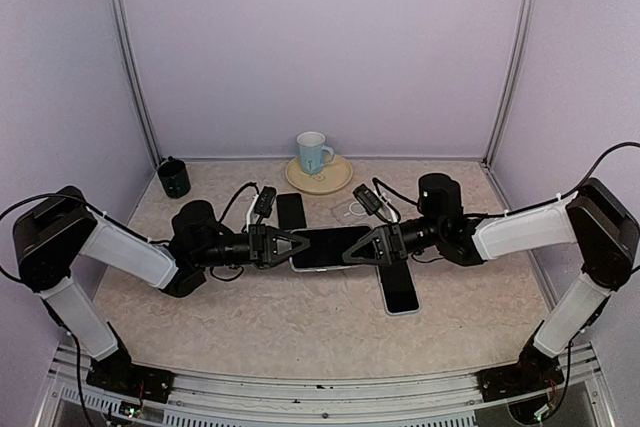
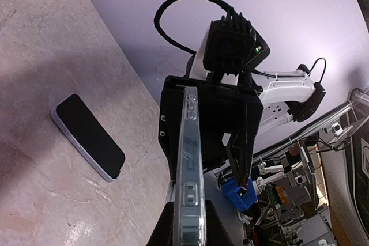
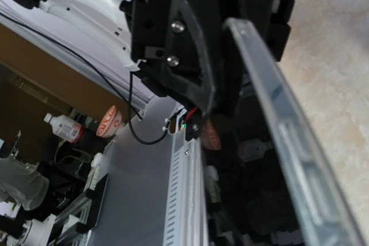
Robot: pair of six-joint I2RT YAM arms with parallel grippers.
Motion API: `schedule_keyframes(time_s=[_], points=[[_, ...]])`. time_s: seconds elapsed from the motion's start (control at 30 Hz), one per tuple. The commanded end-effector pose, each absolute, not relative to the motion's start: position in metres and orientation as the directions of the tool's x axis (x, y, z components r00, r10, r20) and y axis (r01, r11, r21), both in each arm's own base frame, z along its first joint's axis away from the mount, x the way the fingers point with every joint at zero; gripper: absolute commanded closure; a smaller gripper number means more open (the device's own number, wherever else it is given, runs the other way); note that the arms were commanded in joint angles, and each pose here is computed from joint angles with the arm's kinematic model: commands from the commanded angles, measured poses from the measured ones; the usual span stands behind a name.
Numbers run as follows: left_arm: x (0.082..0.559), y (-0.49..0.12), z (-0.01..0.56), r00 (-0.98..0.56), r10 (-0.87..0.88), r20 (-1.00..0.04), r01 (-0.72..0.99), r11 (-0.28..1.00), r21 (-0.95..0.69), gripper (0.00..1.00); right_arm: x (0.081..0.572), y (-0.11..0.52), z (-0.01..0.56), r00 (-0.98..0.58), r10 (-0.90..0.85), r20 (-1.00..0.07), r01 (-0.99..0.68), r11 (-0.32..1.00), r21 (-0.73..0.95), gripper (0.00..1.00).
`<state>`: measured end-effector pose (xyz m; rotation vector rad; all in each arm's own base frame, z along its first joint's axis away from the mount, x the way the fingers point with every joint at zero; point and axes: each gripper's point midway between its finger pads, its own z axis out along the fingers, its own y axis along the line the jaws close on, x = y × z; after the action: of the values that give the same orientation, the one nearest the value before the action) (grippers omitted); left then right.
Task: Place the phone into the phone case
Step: Press the phone with the phone case.
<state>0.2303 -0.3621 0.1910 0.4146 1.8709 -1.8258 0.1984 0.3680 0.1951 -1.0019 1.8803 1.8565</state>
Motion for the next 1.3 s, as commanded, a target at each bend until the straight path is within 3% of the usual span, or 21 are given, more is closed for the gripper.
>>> schedule_keyframes(time_s=[0.0,0.23,0.63,0.7,0.83,0.9,1.27], points=[[0.226,-0.365,0.197,-0.810,-0.086,-0.581,0.577,0.063,-0.814,1.00,0.197,0.363,0.236,-0.604,-0.209,-0.769,-0.752,-0.170,0.637,0.43],[0.222,-0.366,0.199,-0.788,-0.050,-0.614,0.611,0.066,-0.789,1.00,0.199,0.360,0.236,-0.608,-0.218,-0.763,-0.746,-0.171,0.643,0.52],[0.218,-0.367,0.194,-0.763,0.017,-0.647,0.646,0.079,-0.759,1.00,0.196,0.355,0.236,-0.598,-0.227,-0.769,-0.741,-0.207,0.638,1.00],[0.220,-0.367,0.196,-0.760,0.011,-0.650,0.648,0.084,-0.757,0.99,0.198,0.355,0.235,-0.599,-0.224,-0.769,-0.744,-0.201,0.638,1.00],[0.226,-0.364,0.198,-0.764,-0.017,-0.646,0.641,0.102,-0.761,0.68,0.203,0.354,0.241,-0.568,-0.182,-0.803,-0.787,-0.166,0.594,1.00],[0.227,-0.364,0.200,-0.765,-0.023,-0.644,0.639,0.104,-0.762,0.61,0.206,0.353,0.248,-0.546,-0.152,-0.824,-0.813,-0.143,0.565,1.00],[0.221,-0.377,0.207,-0.778,-0.027,-0.627,0.625,0.057,-0.778,0.53,0.223,0.349,0.265,-0.507,-0.078,-0.859,-0.860,-0.017,0.509,1.00]])
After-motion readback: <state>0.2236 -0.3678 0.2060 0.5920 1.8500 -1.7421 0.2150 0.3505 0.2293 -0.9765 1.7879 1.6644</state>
